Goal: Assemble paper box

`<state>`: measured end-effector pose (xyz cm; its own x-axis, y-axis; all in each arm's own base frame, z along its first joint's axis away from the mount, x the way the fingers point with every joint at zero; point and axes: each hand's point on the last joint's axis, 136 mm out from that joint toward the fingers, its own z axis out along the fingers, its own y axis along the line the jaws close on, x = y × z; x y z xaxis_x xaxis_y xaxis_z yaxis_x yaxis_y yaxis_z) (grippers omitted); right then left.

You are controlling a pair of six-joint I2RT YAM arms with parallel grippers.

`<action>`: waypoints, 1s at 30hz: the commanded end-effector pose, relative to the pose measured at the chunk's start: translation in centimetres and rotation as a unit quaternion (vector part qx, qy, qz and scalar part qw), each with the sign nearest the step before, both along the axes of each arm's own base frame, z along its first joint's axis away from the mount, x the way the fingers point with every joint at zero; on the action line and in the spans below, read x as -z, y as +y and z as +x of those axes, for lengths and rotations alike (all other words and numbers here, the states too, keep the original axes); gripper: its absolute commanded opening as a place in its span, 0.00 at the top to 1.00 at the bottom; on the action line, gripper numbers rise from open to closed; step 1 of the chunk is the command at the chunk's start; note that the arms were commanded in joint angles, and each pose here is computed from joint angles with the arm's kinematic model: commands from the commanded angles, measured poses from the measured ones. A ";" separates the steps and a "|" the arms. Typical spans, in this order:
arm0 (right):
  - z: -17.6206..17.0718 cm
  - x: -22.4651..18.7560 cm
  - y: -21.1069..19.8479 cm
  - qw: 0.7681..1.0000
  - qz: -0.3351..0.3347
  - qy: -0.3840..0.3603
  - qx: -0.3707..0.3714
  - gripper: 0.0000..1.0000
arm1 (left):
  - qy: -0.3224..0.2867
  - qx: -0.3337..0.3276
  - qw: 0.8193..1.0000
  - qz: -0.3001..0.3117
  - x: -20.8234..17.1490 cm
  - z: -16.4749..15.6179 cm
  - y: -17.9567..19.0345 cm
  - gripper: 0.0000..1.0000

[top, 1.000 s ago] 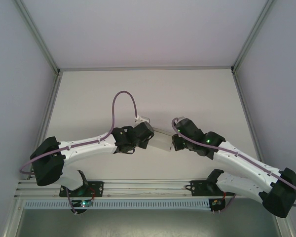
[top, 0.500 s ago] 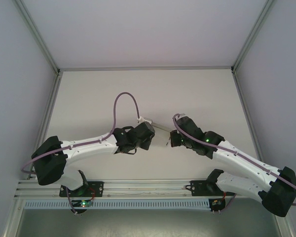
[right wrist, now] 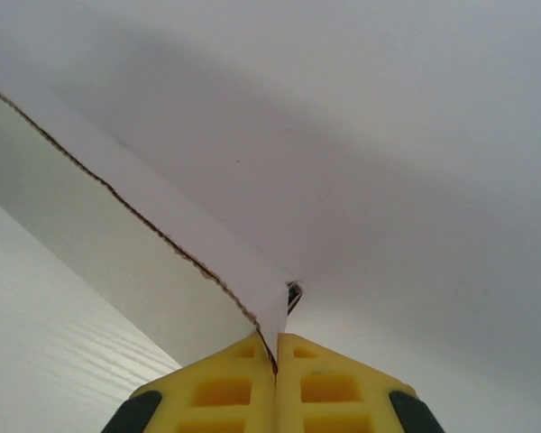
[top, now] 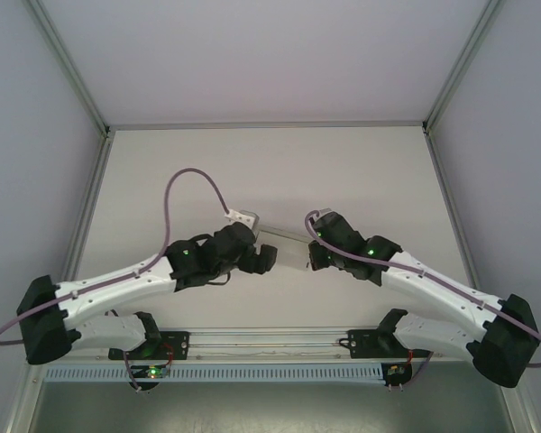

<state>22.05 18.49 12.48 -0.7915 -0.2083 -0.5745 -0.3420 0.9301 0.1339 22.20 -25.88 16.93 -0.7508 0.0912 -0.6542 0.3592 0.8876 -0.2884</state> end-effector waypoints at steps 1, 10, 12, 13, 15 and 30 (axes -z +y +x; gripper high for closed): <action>0.2 -0.4 0.5 1.000 -0.013 -0.006 -0.026 1.00 | 0.019 -0.002 0.999 -0.028 1.0 1.7 1.1 0.00; 0.6 -0.3 1.3 0.998 -0.016 -0.006 -0.062 1.00 | 0.016 0.064 0.996 -0.060 1.5 3.7 -0.6 0.15; 0.5 -0.1 1.5 0.997 -0.016 -0.003 -0.070 1.00 | 0.029 0.056 0.997 -0.053 2.2 4.2 -0.4 0.24; 0.5 -0.1 1.7 0.997 -0.016 -0.004 -0.076 1.00 | 0.033 0.052 0.997 -0.046 2.5 4.6 -0.3 0.26; 0.6 0.0 1.7 0.997 -0.018 -0.004 -0.080 1.00 | 0.037 0.048 0.998 -0.033 3.1 5.2 -0.1 0.29; 1.4 0.0 1.5 0.998 -0.028 -0.006 -0.058 1.00 | 0.063 0.045 0.997 -0.029 4.8 6.1 -0.7 0.66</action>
